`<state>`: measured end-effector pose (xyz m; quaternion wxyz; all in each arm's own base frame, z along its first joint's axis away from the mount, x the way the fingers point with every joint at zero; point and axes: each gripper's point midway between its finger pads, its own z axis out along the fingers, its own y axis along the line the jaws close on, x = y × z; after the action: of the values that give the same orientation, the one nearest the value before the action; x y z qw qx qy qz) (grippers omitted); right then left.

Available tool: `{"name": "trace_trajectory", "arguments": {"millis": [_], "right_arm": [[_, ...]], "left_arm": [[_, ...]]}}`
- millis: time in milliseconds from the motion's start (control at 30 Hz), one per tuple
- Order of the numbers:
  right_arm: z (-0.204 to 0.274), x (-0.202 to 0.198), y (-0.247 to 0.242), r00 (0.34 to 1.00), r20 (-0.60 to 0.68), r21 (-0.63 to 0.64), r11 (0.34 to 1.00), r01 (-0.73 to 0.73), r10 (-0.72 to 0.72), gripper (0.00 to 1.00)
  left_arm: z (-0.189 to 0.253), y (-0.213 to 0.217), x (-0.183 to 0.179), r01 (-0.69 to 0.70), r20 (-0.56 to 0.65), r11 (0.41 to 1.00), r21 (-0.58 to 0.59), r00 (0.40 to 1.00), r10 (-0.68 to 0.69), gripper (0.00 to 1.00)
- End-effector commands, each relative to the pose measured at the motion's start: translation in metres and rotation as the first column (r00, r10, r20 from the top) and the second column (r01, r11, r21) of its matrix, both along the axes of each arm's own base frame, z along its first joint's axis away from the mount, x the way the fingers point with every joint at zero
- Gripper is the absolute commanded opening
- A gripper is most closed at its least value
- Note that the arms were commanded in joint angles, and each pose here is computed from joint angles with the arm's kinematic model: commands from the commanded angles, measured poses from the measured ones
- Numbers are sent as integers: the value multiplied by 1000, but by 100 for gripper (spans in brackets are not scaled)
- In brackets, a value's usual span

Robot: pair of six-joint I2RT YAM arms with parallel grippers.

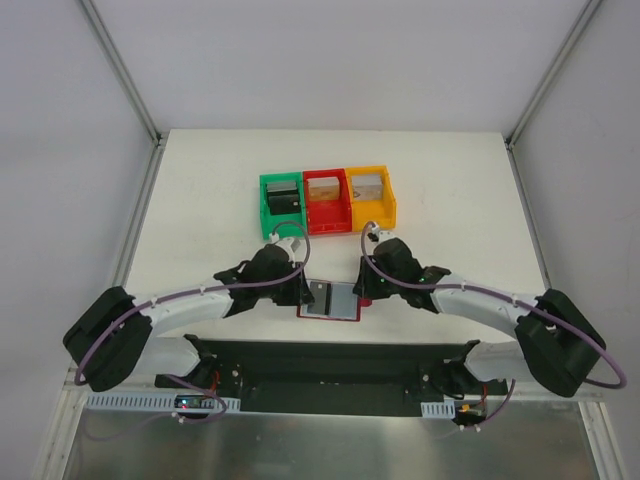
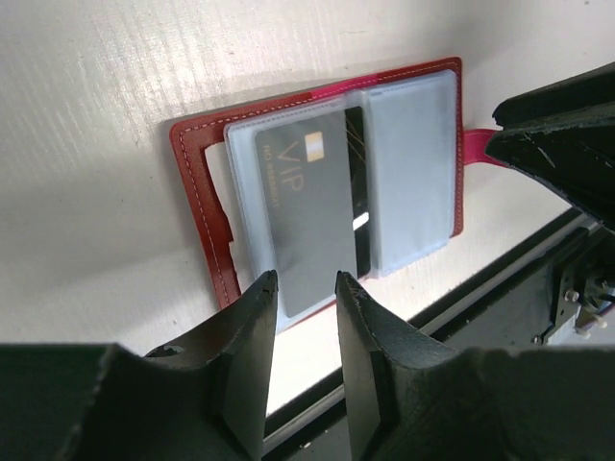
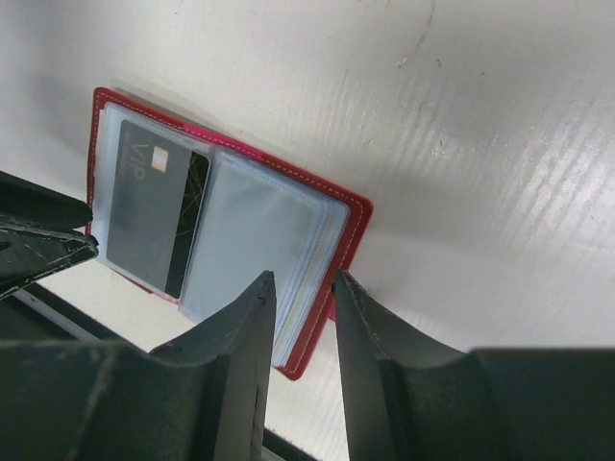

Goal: Take the credit cards out of the card holder
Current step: Remove the credit card from the card holder.

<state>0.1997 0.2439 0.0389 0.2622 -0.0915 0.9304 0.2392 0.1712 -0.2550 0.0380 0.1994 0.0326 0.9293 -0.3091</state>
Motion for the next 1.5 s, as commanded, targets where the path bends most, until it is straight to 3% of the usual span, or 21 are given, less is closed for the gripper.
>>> {"name": "trace_trajectory", "arguments": {"millis": [0, 300, 667, 1467], "right_arm": [[39, 10, 3, 998, 62, 30, 1000, 8, -10, 34], [64, -3, 55, 993, 33, 173, 978, -114, 110, 36], [41, -5, 85, 997, -27, 268, 962, -59, 69, 50], [7, -6, 67, 995, -90, 175, 984, -17, 34, 49]], "left_arm": [[13, 12, 0, -20, 49, 1000, -5, 999, 20, 31], [36, 8, 10, 0, 133, 999, -33, 991, 4, 31], [20, 4, 14, 5, 113, 1000, -1, 994, -5, 26], [-10, 0, 14, 12, 44, 999, 40, 999, -14, 23]]}}
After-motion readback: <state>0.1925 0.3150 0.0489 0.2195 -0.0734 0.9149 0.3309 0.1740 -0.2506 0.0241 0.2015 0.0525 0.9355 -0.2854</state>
